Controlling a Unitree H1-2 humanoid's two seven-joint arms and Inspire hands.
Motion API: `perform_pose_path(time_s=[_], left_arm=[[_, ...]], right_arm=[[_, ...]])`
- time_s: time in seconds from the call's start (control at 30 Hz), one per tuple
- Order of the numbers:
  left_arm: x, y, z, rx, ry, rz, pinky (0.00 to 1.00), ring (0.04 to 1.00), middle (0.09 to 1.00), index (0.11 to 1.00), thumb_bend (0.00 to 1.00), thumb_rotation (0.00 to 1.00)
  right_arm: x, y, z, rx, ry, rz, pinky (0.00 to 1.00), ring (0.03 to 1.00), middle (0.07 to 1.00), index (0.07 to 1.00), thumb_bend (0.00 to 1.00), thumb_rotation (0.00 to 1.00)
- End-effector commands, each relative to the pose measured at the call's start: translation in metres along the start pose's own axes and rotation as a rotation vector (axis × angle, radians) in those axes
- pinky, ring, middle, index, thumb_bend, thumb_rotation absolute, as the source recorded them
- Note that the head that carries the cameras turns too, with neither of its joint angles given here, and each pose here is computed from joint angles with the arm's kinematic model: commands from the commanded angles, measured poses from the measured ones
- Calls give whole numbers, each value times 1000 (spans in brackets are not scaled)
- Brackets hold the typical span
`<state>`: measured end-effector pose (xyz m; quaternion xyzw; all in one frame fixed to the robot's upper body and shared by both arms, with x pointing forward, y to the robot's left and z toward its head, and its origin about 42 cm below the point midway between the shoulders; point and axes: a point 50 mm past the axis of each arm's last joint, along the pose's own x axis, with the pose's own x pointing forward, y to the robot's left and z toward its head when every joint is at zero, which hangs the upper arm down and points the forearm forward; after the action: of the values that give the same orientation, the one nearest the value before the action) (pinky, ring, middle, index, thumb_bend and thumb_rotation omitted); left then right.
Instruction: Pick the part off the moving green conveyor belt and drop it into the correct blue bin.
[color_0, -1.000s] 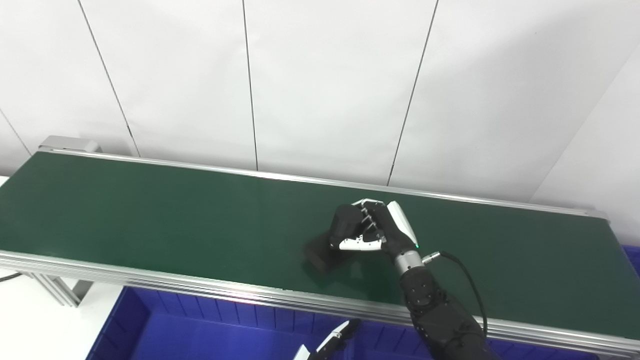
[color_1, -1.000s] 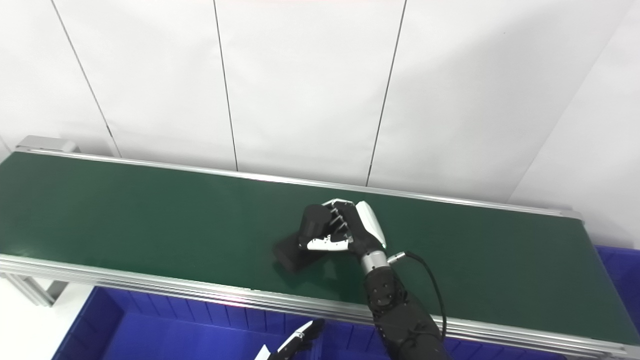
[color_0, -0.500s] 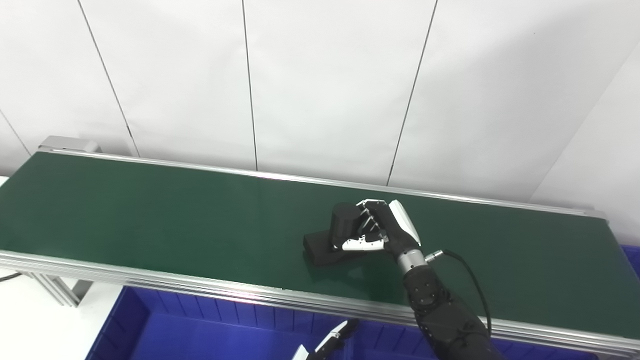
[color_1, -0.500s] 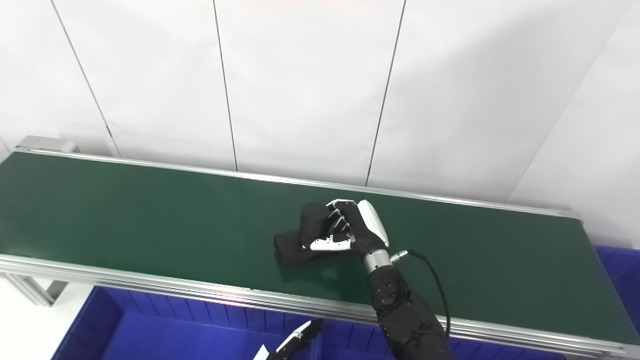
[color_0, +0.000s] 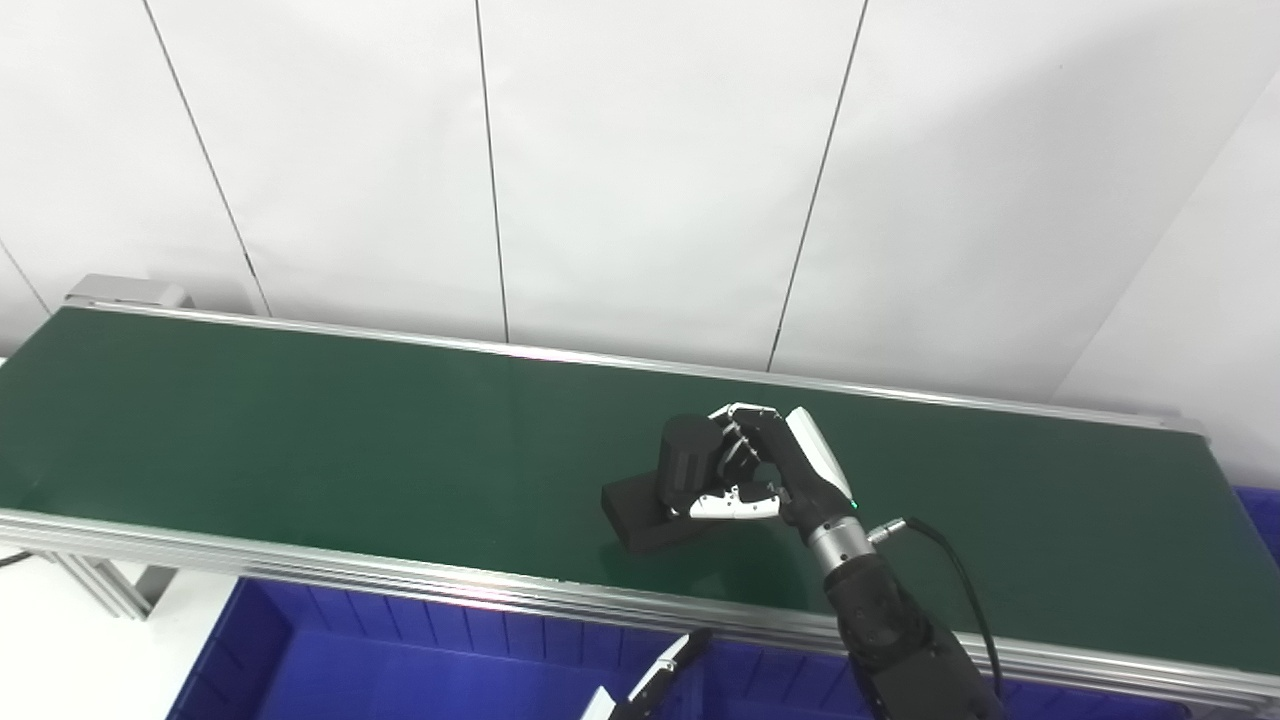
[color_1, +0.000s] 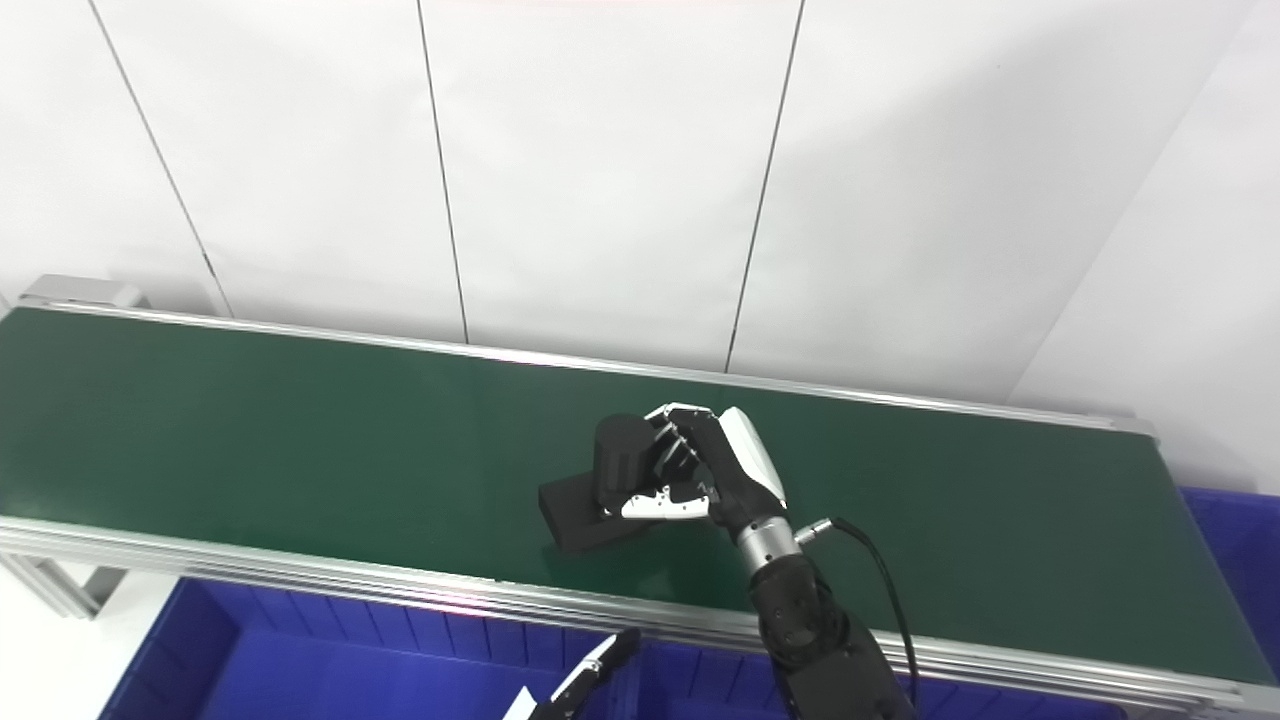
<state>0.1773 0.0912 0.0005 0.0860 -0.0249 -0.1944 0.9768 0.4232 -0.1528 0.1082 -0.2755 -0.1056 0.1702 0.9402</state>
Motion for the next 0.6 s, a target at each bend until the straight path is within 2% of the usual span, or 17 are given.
perform_pose_path(time_s=[0.0, 0.07, 0.33, 0.57], left_arm=[[8, 6, 13, -25, -76, 15, 986, 984, 958, 960, 886, 889], [7, 9, 14, -40, -73, 16, 998, 997, 963, 969, 859, 896], [2, 32, 16, -170, -53, -3, 1000, 1000, 1000, 1000, 878, 953], [-4, 53, 26, -172, -99, -9, 1000, 1000, 1000, 1000, 848, 1000]], right_arm=[[8, -16, 23, 0, -83, -48, 243, 305, 415, 530, 516, 0], [3, -17, 27, -10, -98, -57, 239, 303, 420, 529, 516, 1], [-20, -25, 38, -35, -128, -80, 235, 297, 418, 526, 516, 3], [-60, -43, 37, -47, -59, -174, 239, 302, 421, 526, 516, 4]])
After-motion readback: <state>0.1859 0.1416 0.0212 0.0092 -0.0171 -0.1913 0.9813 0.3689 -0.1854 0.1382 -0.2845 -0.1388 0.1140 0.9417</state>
